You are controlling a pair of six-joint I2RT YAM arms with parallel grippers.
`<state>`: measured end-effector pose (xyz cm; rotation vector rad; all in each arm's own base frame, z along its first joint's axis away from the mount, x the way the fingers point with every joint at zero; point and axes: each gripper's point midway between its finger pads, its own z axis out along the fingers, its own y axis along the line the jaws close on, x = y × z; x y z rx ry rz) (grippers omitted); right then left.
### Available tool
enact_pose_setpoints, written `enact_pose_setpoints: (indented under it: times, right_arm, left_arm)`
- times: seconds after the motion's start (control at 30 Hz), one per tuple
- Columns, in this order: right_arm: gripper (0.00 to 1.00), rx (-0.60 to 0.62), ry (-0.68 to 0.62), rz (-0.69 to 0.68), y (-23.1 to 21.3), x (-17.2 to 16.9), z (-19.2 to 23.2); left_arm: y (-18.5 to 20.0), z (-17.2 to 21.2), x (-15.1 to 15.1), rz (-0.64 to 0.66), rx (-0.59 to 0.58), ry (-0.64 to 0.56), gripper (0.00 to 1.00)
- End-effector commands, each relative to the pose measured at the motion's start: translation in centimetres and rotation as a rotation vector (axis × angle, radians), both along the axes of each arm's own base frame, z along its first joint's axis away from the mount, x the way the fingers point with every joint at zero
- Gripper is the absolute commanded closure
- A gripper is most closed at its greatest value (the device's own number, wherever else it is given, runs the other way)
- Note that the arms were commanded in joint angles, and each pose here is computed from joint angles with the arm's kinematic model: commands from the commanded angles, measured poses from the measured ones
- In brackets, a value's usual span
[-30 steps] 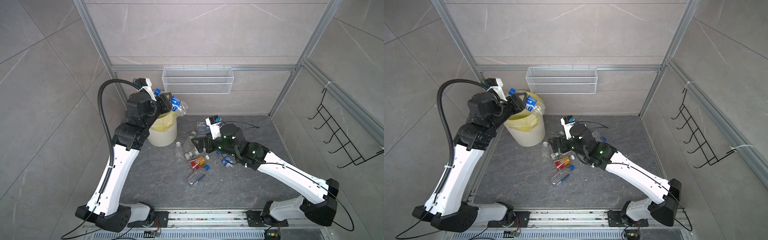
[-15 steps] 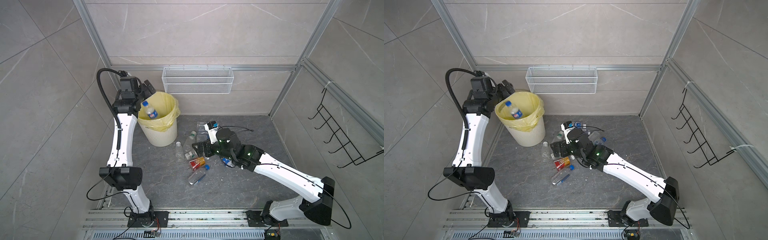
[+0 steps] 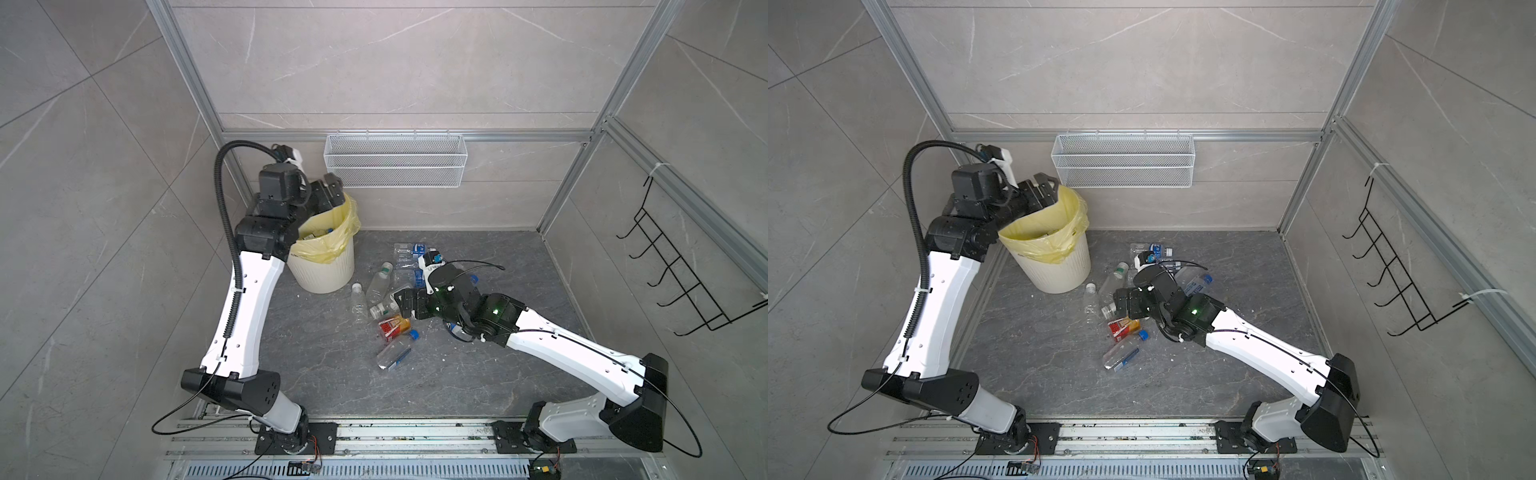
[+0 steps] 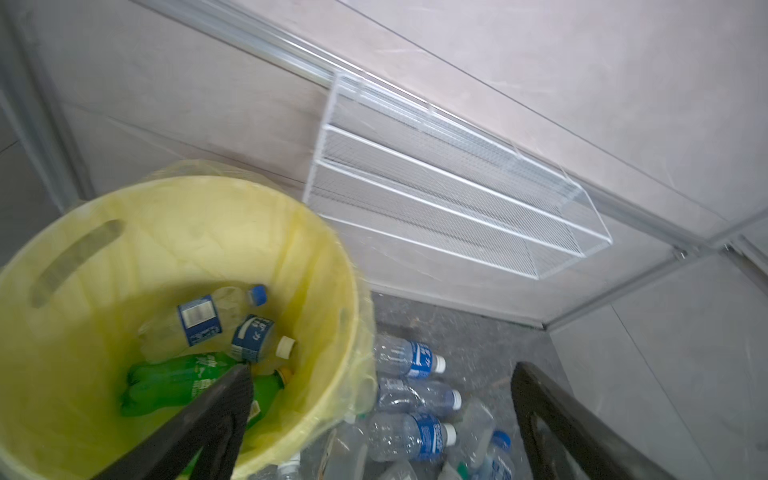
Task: Throw the plastic bottles in the bin
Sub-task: 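Move the left gripper back to the pile while the right gripper lowers onto FIJI bottle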
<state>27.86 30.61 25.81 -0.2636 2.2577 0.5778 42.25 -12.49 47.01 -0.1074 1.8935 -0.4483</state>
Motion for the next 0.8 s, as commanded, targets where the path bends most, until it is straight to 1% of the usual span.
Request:
enact_pose_setpoints:
  times: [0.0,0.1,0.2,0.33,0.43,0.67,0.77]
  right_arm:
    - [0.00,-0.045,0.108,-0.115,-2.3,-0.9,-3.5]
    - [0.00,-0.033,0.169,-0.153,-2.8,-1.7,-6.0]
    - [0.00,-0.025,0.216,-0.183,-3.0,-2.5,-8.2]
    - [0.00,-0.038,0.268,-0.213,-2.0,-3.6,-11.1]
    - [0.00,-0.041,0.302,-0.222,-0.8,-4.2,-13.0]
    - [0.00,-0.010,0.350,-0.211,2.7,-5.0,-15.6]
    - [0.00,0.005,0.378,-0.241,3.4,-5.0,-16.8]
  left_arm:
    - [-2.5,-1.7,-1.3,-0.046,0.245,-0.003,0.00]
    - [-4.1,-4.2,-1.7,-0.090,0.328,0.042,0.00]
    - [-4.8,-7.0,-2.1,-0.144,0.350,0.093,0.00]
    - [-5.5,-10.4,-3.0,-0.195,0.310,0.155,0.00]
    - [-5.5,-12.7,-3.6,-0.202,0.295,0.191,0.00]
    - [-5.5,-15.0,-5.2,-0.240,0.290,0.260,0.00]
    - [-5.3,-15.2,-5.8,-0.247,0.295,0.271,0.00]
